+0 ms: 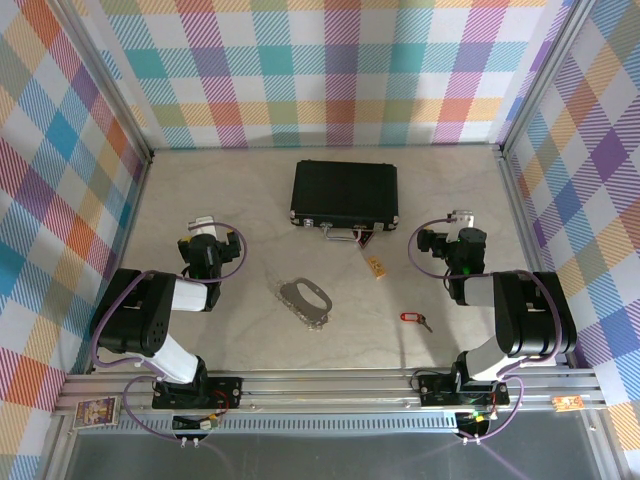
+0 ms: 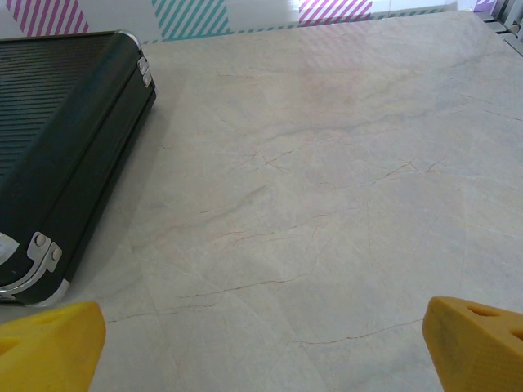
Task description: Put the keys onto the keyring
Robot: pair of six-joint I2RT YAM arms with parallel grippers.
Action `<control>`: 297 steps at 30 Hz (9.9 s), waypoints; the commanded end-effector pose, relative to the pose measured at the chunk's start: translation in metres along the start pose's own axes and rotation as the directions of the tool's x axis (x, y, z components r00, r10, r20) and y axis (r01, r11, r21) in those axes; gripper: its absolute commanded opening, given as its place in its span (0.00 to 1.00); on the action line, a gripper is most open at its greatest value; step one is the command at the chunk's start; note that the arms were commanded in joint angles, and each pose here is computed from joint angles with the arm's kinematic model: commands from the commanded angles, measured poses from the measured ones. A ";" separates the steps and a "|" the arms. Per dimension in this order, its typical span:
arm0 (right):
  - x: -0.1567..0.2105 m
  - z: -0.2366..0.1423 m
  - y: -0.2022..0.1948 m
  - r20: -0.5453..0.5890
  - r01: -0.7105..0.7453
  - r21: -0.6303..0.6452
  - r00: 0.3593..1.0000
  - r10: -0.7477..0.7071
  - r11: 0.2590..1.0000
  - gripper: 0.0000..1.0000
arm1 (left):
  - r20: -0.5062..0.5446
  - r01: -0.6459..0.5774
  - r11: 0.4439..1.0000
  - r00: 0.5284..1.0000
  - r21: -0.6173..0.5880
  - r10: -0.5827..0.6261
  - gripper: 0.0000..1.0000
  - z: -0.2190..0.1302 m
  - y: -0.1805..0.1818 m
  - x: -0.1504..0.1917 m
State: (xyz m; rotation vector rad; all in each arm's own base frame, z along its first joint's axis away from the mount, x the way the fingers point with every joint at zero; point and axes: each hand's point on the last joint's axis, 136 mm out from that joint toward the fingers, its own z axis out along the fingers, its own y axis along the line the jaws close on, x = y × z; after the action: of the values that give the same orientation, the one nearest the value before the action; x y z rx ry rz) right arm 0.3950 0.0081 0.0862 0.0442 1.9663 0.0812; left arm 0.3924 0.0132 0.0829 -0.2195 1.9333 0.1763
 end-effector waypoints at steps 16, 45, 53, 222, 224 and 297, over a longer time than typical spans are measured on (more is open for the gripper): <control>-0.006 0.000 0.002 0.030 0.008 0.001 1.000 -0.008 1.000 0.99 | 0.028 0.029 0.999 0.999 0.013 -0.029 1.00 -0.001 0.000 -0.004; -0.006 0.000 0.002 0.029 0.008 -0.001 1.000 -0.008 1.000 0.99 | 0.027 0.029 1.000 0.999 0.012 -0.029 1.00 -0.001 0.000 -0.003; -0.006 0.000 0.002 0.031 0.010 0.000 0.999 -0.010 1.000 0.99 | 0.034 0.030 0.999 0.999 0.013 -0.031 1.00 -0.002 0.000 -0.005; 0.086 -0.235 0.311 -0.359 -0.147 -0.886 0.818 -0.450 0.439 0.00 | -0.428 0.365 0.398 0.900 0.842 0.082 0.67 -0.322 -0.189 -0.052; 0.070 -0.244 0.308 -0.293 -0.111 -0.905 0.862 -0.414 0.410 0.00 | -0.404 0.348 0.378 0.911 0.858 0.080 0.67 -0.327 -0.189 -0.059; -0.094 -0.389 0.274 0.224 0.239 -0.970 0.952 0.210 -0.046 0.00 | 0.056 -0.056 -0.264 0.998 0.963 -0.006 0.33 -0.456 -0.232 -0.130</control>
State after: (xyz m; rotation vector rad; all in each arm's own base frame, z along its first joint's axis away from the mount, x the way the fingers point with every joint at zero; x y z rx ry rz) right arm 0.0734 0.2653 0.3323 -0.9630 1.1429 1.4812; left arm 0.0885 -0.3069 0.3375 1.0047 1.4862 -1.4633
